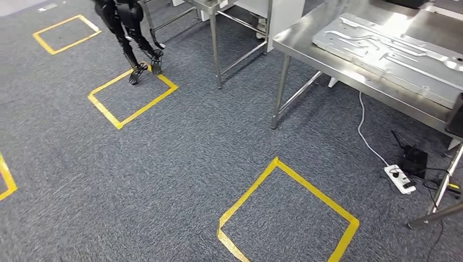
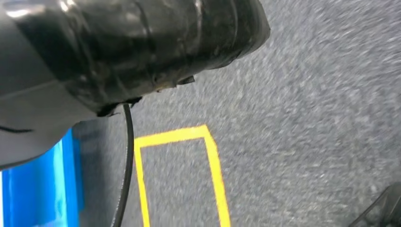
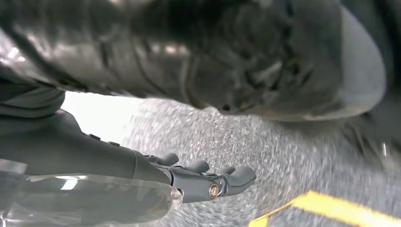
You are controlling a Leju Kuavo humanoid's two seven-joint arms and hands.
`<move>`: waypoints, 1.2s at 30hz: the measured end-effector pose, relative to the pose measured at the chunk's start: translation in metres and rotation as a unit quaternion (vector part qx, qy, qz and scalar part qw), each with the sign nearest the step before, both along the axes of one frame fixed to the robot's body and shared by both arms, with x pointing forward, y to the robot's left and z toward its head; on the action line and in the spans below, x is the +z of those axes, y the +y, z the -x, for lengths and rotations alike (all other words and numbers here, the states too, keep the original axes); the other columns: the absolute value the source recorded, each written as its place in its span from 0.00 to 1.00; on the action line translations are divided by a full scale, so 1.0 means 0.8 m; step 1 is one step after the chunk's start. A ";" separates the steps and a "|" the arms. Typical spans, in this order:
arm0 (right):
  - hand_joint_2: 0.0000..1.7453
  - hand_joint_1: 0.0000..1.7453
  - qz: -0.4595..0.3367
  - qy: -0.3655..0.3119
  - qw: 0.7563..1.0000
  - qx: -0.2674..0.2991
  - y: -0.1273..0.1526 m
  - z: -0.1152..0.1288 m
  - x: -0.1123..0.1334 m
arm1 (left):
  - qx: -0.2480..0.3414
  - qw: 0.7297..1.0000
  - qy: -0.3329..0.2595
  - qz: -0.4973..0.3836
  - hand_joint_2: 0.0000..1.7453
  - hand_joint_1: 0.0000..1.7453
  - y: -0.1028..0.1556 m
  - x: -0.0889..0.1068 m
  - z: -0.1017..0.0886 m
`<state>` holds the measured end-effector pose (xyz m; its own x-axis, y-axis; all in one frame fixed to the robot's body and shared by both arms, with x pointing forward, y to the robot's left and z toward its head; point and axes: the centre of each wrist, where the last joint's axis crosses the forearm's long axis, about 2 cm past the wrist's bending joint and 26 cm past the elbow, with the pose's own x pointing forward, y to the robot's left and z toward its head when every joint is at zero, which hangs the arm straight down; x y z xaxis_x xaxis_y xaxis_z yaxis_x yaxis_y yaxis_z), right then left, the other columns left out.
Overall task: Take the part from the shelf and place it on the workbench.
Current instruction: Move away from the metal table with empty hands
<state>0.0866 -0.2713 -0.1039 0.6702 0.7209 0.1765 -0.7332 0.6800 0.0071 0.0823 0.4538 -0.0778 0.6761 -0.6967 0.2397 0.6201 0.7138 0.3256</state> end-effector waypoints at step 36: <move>0.00 0.00 -0.004 -0.004 1.000 0.030 0.017 0.011 -0.001 | -0.057 0.998 0.021 -0.010 0.00 0.00 0.001 0.002 -0.007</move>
<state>0.0780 -0.2574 -0.1048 0.6243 0.7584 0.1873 -0.7727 0.6347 0.0056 0.0880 0.4543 -0.0761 0.6008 -0.7744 0.1986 0.7110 0.6311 0.3101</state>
